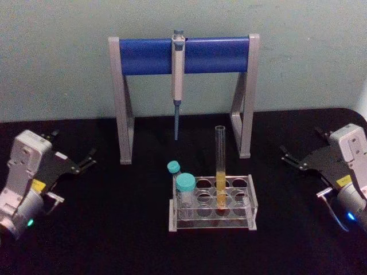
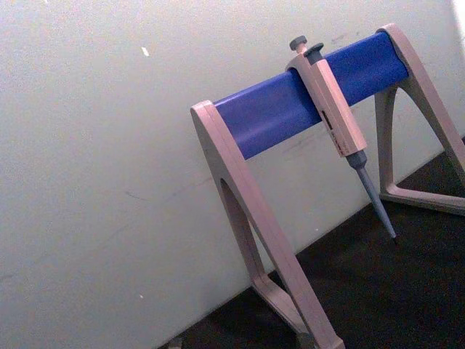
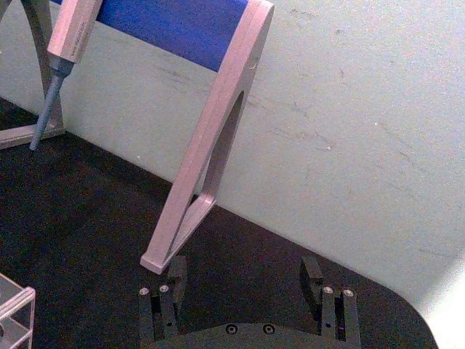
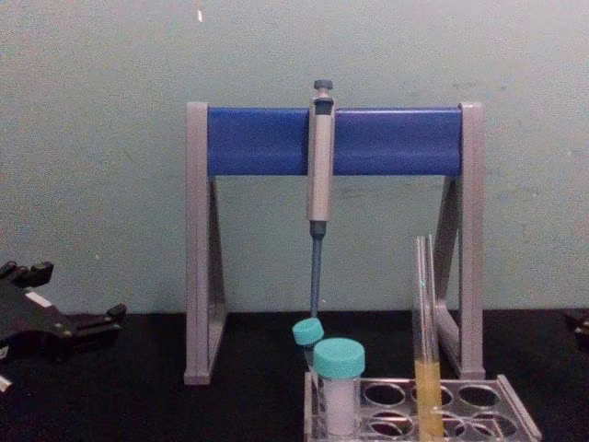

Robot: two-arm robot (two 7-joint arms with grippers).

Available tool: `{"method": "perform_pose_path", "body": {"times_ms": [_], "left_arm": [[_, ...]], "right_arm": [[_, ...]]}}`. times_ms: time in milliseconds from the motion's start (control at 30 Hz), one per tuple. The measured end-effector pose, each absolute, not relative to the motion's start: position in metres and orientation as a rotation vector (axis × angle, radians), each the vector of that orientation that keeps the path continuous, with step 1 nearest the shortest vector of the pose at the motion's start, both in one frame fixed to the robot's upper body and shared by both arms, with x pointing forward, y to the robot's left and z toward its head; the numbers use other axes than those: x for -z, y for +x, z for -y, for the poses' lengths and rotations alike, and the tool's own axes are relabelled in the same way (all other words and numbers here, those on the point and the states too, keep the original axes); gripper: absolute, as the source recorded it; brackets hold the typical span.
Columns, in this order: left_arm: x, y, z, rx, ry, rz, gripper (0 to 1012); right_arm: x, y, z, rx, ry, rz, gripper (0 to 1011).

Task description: Pick up the test tube from the test tube rack, shake it, then place it back into the test tube rack.

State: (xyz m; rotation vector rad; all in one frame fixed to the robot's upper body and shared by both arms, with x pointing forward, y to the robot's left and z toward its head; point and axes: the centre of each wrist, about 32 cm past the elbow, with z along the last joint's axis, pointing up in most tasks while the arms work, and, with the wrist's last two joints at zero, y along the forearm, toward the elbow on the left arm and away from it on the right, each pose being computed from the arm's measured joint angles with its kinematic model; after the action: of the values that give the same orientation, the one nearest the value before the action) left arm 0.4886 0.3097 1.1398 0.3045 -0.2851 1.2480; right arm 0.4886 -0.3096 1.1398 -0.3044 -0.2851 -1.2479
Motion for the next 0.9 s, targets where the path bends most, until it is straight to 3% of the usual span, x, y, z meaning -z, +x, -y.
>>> {"method": "perform_pose_path", "body": {"times_ms": [900], "left_arm": [[-1.1398,0.4886,-0.3096,-1.248,0.304,0.285,1010]], "right_arm": [[-1.1398,0.4886,0.3096,1.248,-0.304,0.285,1000]]}}
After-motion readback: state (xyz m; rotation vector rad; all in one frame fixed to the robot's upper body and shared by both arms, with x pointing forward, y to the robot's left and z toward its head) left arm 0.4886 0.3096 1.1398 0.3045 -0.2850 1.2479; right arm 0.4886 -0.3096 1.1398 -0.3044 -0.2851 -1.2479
